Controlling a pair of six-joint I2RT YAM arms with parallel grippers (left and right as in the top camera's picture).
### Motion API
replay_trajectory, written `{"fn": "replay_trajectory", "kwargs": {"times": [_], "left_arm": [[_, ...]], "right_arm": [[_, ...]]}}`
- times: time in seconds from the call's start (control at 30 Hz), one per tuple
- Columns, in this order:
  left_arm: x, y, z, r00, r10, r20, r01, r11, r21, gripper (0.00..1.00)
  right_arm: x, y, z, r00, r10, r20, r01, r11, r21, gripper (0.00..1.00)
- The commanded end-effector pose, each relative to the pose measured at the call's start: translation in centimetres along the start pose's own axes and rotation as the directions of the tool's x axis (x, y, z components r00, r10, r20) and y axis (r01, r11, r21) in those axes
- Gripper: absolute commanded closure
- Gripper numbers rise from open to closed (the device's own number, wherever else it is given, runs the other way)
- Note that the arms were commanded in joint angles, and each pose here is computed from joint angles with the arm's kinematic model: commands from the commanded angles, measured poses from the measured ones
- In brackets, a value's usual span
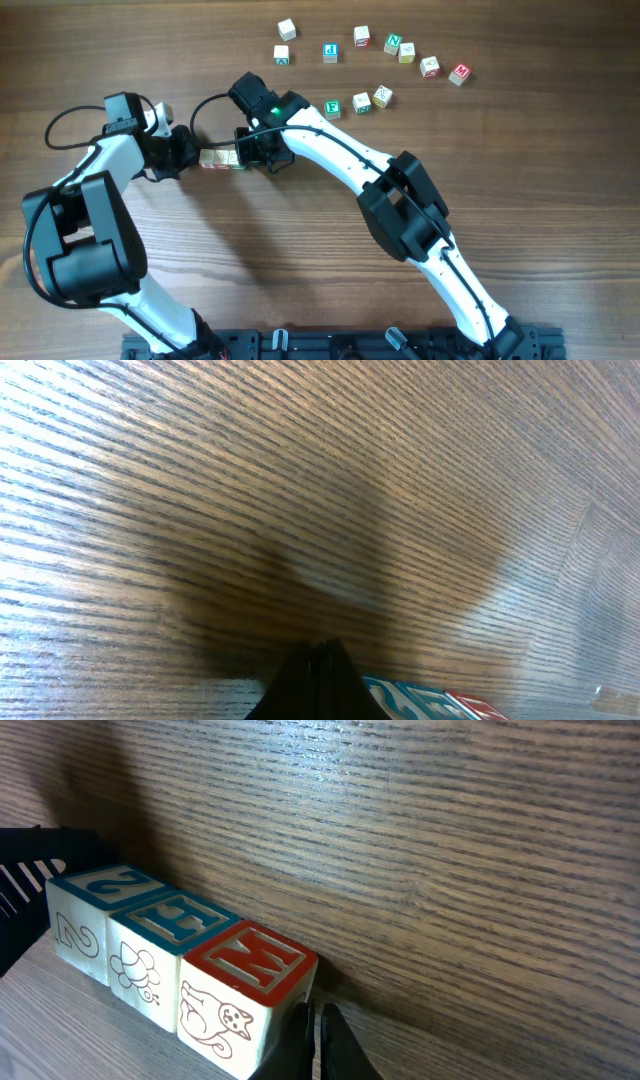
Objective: Form a horizontal line
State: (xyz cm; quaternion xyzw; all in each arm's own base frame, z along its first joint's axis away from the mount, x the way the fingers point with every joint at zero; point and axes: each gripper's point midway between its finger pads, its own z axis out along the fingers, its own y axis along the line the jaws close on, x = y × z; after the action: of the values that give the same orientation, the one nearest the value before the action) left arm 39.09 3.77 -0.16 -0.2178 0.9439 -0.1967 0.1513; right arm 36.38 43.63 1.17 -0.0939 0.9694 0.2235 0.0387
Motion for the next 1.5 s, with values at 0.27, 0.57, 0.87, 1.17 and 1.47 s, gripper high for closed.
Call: {"fn": "replay_trajectory", "kwargs": {"times": [0.27, 0.57, 0.87, 1.17, 1.47], "left_arm": [[0.4, 1.8, 0.6, 1.000, 0.018, -0.004, -0.018, 0.995, -0.103, 0.96], [-0.9, 4.5, -0.8, 0.998, -0.045, 0.045, 0.051, 0.989, -0.140, 0.96], [-2.7, 5.2, -7.9, 0.981, -0.088, 0.174, 0.113, 0.984, -0.138, 0.96], [-0.5, -5.3, -24.7, 0.846, 0.123, 0.518, -0.100, 0.992, -0.073, 0.96], [9.8, -13.9, -33.4, 0.672, 0.296, 0.679, -0.444, 0.895, 0.050, 0.96]], "right_arm": [[0.0, -2.5, 1.1, 1.000, 0.005, -0.004, -0.005, 0.997, 0.082, 0.95], [-0.3, -4.0, 0.6, 1.000, 0.029, -0.001, -0.029, 0.992, 0.126, 0.95], [-1.8, -6.5, -3.7, 0.995, 0.016, 0.103, -0.046, 0.954, 0.296, 0.95], [-4.3, -7.2, -17.8, 0.951, -0.045, 0.305, -0.081, 0.917, 0.390, 0.95], [-1.3, -9.2, -38.6, 0.780, -0.120, 0.614, -0.254, 0.836, 0.487, 0.95]]}}
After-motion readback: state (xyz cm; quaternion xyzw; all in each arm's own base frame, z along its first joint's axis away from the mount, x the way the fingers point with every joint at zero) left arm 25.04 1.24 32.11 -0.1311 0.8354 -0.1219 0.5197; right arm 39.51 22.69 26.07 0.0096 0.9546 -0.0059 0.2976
